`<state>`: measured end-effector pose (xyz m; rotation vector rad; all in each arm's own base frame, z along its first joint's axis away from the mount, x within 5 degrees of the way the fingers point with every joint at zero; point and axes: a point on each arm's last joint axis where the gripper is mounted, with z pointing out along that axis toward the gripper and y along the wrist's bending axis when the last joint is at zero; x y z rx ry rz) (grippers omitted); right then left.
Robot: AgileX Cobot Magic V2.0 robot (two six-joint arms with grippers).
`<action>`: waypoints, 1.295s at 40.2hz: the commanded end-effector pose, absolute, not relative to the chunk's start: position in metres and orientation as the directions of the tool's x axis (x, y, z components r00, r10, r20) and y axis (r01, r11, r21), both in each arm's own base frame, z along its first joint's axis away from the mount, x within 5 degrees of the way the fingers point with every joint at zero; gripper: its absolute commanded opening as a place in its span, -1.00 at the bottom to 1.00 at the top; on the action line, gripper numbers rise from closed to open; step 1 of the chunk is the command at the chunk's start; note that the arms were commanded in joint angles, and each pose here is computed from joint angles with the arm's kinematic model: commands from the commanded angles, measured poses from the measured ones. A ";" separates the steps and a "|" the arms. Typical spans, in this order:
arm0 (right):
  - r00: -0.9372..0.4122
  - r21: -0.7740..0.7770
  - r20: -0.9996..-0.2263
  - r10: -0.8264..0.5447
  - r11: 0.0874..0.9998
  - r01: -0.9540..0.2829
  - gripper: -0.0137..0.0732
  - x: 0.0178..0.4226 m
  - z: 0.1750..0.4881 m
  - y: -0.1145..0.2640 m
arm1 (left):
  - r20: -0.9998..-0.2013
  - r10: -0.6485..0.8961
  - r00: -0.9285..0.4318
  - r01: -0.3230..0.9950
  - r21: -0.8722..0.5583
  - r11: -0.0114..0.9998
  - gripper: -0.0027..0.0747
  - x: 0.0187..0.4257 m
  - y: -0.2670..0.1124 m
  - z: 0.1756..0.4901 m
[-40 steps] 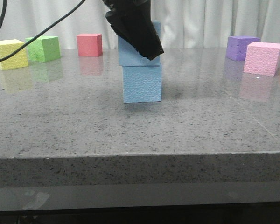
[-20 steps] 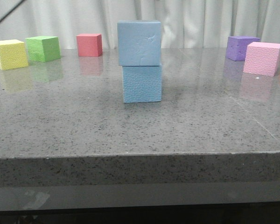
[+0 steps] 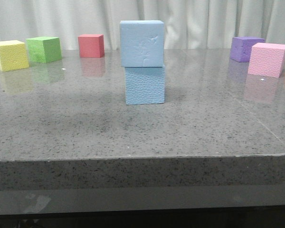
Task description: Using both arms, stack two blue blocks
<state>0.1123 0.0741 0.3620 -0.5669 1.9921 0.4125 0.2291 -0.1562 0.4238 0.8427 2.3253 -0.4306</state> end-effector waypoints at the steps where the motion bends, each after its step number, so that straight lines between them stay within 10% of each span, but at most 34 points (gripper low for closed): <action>1: -0.332 0.047 -0.929 -0.166 0.835 -0.548 0.58 0.113 0.376 0.074 | -0.753 0.359 -0.551 0.616 -0.077 0.784 0.72 0.201 -0.135 0.434; 32: -0.334 0.047 -0.928 -0.167 0.835 -0.548 0.57 0.113 0.376 0.074 | -0.842 0.227 -0.490 0.469 -0.035 0.883 0.69 0.127 -0.073 0.383; 47: -0.334 0.047 -0.928 -0.167 0.835 -0.548 -0.77 0.113 0.376 0.074 | -0.852 0.222 -0.475 0.469 -0.032 0.883 -0.62 0.128 -0.073 0.385; 52: -0.334 0.047 -0.928 -0.167 0.835 -0.548 -0.95 0.113 0.376 0.074 | -0.861 0.214 -0.461 0.470 -0.033 0.882 -0.96 0.128 -0.074 0.386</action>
